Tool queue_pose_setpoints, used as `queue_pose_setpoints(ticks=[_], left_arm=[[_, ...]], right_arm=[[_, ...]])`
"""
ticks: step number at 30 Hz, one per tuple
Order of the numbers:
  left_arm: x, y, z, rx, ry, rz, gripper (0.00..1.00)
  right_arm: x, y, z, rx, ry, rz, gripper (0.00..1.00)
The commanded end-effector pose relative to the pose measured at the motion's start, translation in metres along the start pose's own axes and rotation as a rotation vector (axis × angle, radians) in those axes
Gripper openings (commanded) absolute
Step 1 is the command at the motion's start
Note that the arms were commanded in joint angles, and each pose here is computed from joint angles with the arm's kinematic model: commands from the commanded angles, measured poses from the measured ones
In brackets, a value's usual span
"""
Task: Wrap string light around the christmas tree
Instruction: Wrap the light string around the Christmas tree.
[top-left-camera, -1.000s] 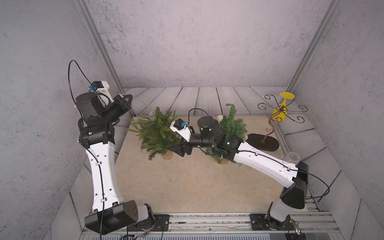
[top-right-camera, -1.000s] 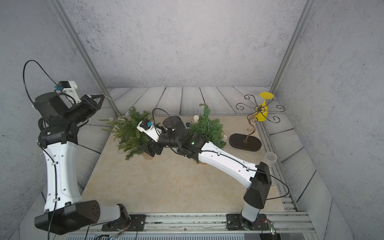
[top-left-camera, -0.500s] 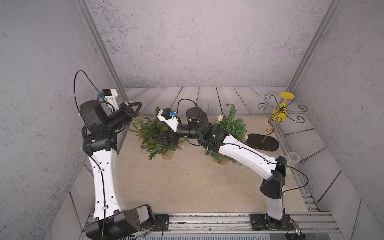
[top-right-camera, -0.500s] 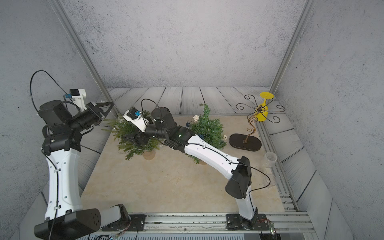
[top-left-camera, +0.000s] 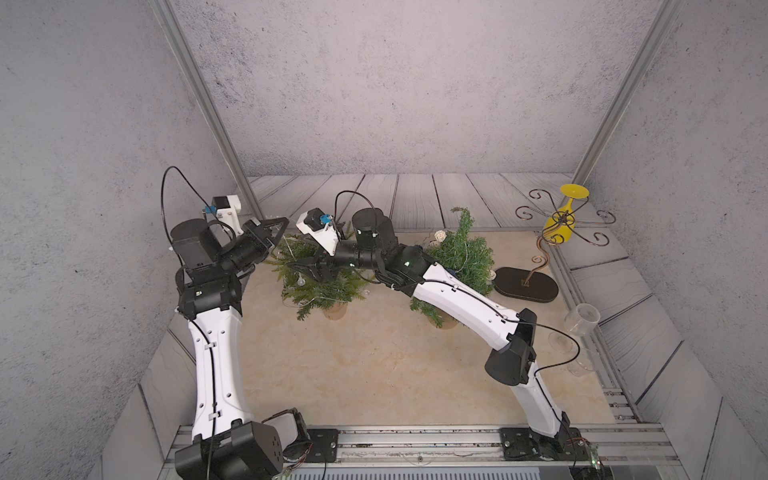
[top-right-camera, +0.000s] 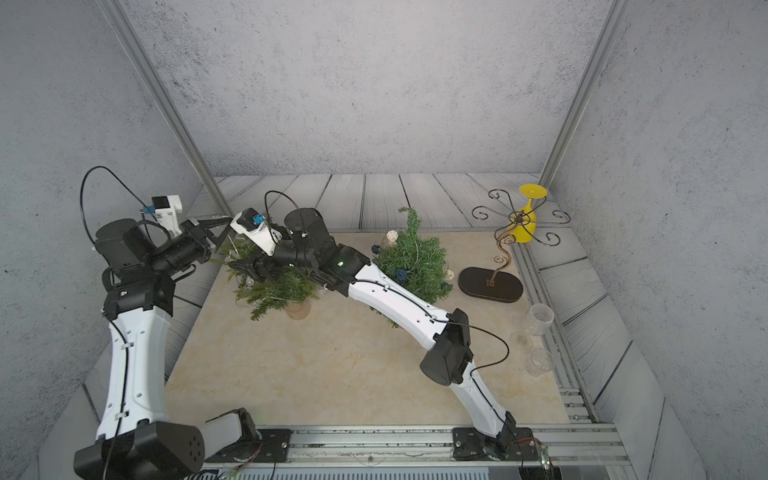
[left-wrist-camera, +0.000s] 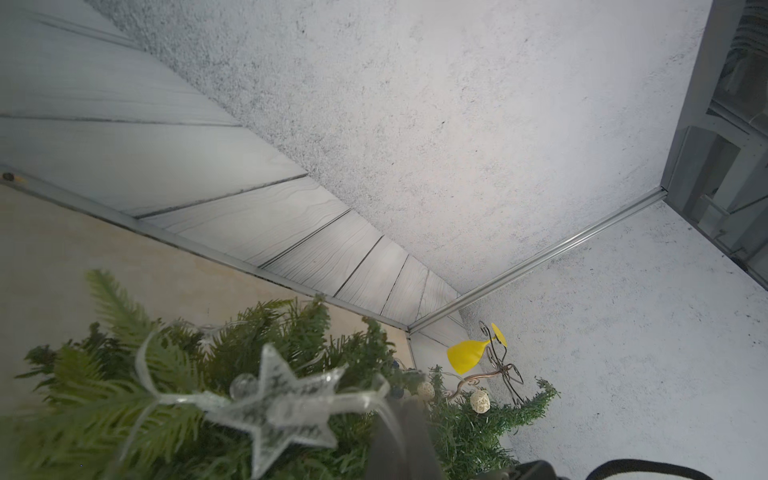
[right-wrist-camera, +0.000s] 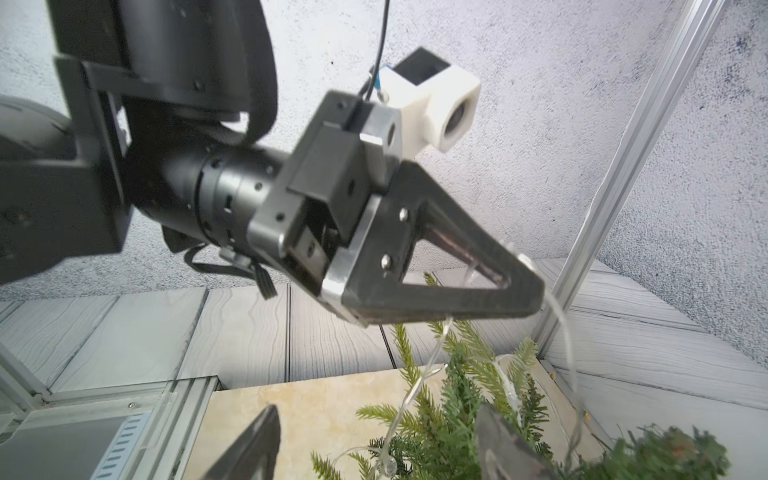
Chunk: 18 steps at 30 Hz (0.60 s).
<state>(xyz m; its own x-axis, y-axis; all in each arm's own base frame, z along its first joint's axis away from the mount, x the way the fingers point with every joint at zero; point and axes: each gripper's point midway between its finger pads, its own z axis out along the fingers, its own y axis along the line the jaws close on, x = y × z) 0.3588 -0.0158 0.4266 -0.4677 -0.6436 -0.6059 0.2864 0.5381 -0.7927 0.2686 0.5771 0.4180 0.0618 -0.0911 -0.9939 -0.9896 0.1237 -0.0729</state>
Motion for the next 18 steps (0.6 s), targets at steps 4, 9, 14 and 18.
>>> queue_pose_setpoints(ticks=[4, 9, 14, 18], left_arm=[[0.003, -0.027, -0.019, 0.053, -0.053, 0.095, 0.00], [0.010, -0.031, -0.023, 0.063, -0.037, 0.108, 0.00], [0.011, -0.024, -0.021, 0.055, -0.036, 0.100, 0.00], [0.009, -0.017, -0.019, 0.044, -0.043, 0.093, 0.00]], right_arm=[[0.030, -0.007, 0.024, -0.006, 0.029, 0.048, 0.67], [0.035, -0.010, 0.030, 0.000, 0.023, 0.050, 0.65], [0.033, -0.008, 0.030, -0.013, 0.015, 0.048, 0.34], [0.036, -0.003, 0.024, -0.025, 0.036, 0.043, 0.14]])
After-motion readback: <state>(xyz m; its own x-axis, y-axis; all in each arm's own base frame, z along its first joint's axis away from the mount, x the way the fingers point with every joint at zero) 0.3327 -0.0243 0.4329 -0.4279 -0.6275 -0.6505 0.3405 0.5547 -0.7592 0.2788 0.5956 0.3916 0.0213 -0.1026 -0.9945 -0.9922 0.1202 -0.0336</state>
